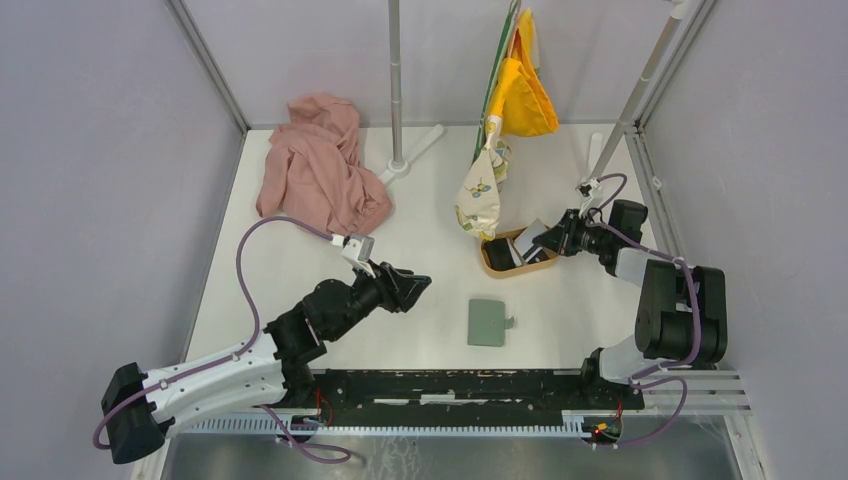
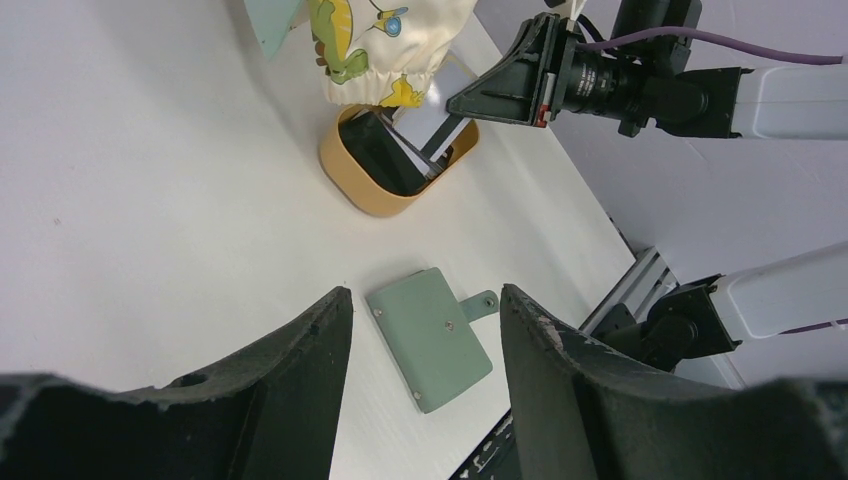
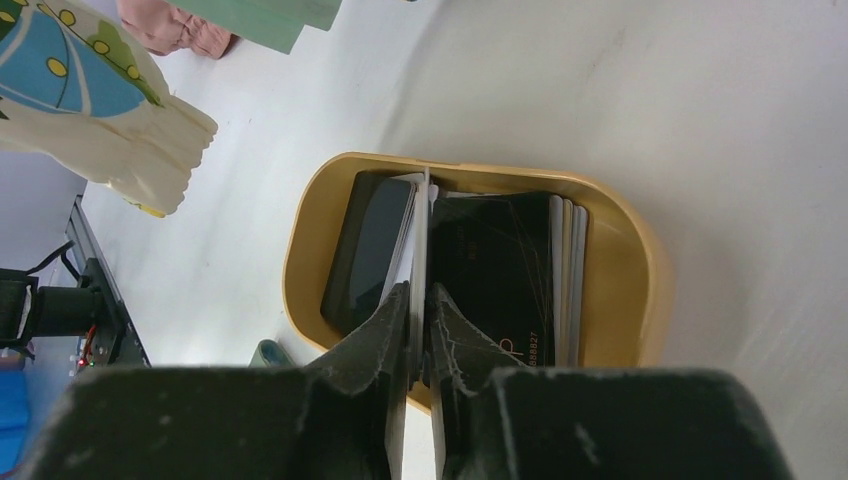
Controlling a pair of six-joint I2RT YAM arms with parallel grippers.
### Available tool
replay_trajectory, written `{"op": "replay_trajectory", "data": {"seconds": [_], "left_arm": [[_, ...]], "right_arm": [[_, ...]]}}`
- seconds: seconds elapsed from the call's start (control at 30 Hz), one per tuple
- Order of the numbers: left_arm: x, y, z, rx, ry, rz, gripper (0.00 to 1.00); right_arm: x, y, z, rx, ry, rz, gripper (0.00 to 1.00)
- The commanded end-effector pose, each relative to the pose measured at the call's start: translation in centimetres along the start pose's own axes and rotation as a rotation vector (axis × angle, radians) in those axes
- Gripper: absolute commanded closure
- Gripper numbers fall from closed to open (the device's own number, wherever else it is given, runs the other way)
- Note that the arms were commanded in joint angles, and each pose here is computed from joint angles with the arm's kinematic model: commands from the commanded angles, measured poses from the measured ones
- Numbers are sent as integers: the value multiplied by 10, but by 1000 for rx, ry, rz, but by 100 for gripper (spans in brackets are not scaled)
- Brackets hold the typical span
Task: Put the credit cards into the card holder
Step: Pick up the credit card from the storage box.
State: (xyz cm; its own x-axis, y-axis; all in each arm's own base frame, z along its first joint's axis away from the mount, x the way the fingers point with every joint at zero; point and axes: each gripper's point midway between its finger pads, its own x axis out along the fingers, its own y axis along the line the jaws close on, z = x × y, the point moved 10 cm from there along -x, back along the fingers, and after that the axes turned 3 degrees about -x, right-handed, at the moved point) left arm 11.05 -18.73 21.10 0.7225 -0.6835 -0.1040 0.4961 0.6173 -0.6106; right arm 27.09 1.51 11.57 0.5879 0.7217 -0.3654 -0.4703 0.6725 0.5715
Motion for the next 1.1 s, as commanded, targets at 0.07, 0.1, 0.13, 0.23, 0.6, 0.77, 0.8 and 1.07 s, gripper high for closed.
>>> {"op": "replay_trajectory", "data": {"seconds": [0.07, 0.1, 0.13, 0.23, 0.6, 0.77, 0.8, 1.07], "left_arm": [[2, -14, 13, -41, -55, -58, 38], [2, -14, 13, -41, -55, -58, 38], [3, -14, 13, -41, -54, -57, 38], [2, -14, 13, -41, -55, -59, 38], [2, -13, 13, -39, -56, -57, 38], [2, -14, 13, -40, -55, -60, 38], [2, -14, 13, -40, -55, -62, 38], [-1, -13, 14, -41, -60, -64, 38]], "right_arm": [[4, -2, 3, -22, -19, 25, 79], [4, -2, 2, -16, -19, 31, 78], [5, -2, 2, -7, -20, 34, 77], [6, -2, 1, 6, -26, 49, 75], [-1, 1, 12, 14, -78, 87, 69], [-8, -1, 15, 29, -103, 85, 69], [-9, -2, 15, 33, -105, 81, 70], [-14, -12, 15, 40, -113, 16, 70]]}}
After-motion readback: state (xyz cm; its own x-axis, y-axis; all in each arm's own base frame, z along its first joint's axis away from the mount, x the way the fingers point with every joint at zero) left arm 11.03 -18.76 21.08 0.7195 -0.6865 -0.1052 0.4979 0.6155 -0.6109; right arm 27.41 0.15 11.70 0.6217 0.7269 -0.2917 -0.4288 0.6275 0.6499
